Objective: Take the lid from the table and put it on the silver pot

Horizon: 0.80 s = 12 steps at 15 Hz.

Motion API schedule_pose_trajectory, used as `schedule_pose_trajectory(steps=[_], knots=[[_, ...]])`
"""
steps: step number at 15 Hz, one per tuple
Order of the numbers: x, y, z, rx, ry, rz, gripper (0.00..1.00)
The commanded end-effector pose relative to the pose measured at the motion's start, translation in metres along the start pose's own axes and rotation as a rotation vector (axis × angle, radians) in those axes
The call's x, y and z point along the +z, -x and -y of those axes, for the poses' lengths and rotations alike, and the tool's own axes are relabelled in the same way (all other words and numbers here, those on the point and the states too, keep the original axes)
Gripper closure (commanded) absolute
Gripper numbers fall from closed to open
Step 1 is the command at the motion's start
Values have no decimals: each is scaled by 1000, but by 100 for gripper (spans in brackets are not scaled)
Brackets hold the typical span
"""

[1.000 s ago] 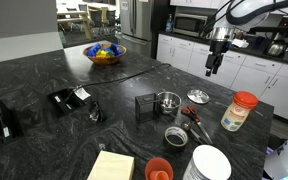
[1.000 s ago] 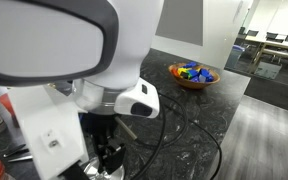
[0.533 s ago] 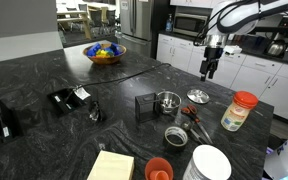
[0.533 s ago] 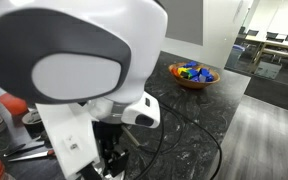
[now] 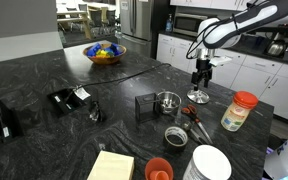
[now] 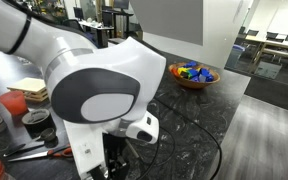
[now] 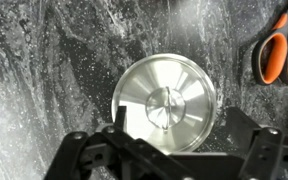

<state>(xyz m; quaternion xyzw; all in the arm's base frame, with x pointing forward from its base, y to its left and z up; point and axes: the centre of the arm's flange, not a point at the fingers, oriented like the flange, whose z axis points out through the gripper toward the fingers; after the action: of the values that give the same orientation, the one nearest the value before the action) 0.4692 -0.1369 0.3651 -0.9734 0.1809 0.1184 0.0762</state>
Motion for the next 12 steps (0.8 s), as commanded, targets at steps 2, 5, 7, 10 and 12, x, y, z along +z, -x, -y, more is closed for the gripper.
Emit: schedule_pose_trajectory(steps=[2,5,7,10,12], knots=[[9,4,2,46,10,1,0],[24,4,0,81,26,20,0],[32,3,-1,123,48,27,0],[35,1,-1,123,38,50,0],[37,0,-1,133,41,51,0]])
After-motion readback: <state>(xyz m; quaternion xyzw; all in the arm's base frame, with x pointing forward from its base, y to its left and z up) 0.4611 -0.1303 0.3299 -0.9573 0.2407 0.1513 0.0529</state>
